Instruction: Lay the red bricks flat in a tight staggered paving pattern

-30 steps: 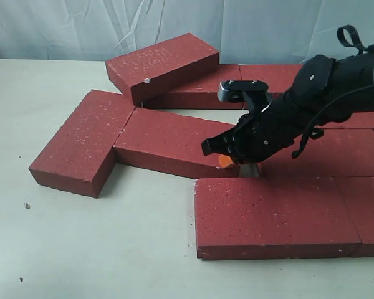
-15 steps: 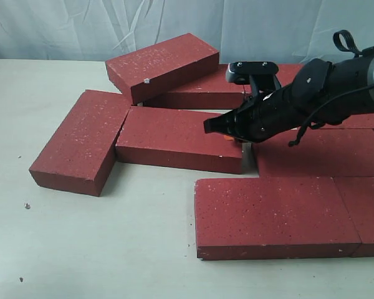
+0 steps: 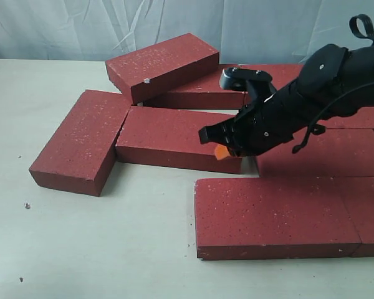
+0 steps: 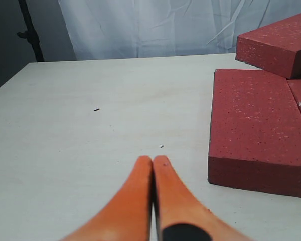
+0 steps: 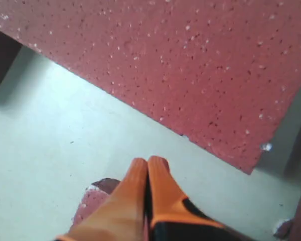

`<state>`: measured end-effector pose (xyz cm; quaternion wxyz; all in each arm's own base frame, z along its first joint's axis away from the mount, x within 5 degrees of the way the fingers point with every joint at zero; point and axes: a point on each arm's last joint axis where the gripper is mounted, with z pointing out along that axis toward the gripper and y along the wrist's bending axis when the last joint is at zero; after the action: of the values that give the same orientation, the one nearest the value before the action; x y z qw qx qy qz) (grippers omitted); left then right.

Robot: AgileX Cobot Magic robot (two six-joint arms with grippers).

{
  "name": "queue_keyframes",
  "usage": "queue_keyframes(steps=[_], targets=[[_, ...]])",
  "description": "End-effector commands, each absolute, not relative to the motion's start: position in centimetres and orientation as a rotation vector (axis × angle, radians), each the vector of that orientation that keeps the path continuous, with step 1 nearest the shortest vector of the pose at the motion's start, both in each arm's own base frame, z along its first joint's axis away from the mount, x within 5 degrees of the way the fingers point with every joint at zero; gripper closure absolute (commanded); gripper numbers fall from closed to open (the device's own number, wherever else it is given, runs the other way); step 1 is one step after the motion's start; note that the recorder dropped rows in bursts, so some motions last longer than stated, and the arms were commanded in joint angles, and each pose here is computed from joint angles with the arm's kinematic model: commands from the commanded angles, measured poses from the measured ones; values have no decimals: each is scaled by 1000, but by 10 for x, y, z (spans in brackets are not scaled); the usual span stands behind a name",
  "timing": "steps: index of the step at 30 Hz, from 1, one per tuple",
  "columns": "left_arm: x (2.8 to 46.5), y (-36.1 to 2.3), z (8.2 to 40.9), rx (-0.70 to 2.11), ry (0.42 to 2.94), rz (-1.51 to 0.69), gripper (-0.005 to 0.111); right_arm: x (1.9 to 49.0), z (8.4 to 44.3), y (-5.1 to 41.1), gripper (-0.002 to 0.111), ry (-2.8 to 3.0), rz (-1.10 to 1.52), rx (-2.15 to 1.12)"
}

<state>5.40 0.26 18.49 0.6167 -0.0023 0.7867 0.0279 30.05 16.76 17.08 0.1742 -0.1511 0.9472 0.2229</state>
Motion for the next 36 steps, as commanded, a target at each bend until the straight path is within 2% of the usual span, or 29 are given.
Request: queue_keyframes(steps=[1, 11, 25, 32, 36], targets=[[54, 3, 185, -7, 1796, 64, 107, 302, 156, 169, 109, 2737, 628, -436], [54, 3, 185, -7, 1796, 64, 107, 318, 129, 166, 109, 2694, 511, -350], [54, 3, 185, -7, 1796, 64, 107, 335, 113, 161, 109, 2600, 414, -176], [54, 3, 185, -7, 1796, 64, 107, 338, 106, 160, 109, 2597, 417, -69], [54, 3, 185, -7, 1796, 64, 107, 331, 110, 173, 109, 2708, 558, -152]])
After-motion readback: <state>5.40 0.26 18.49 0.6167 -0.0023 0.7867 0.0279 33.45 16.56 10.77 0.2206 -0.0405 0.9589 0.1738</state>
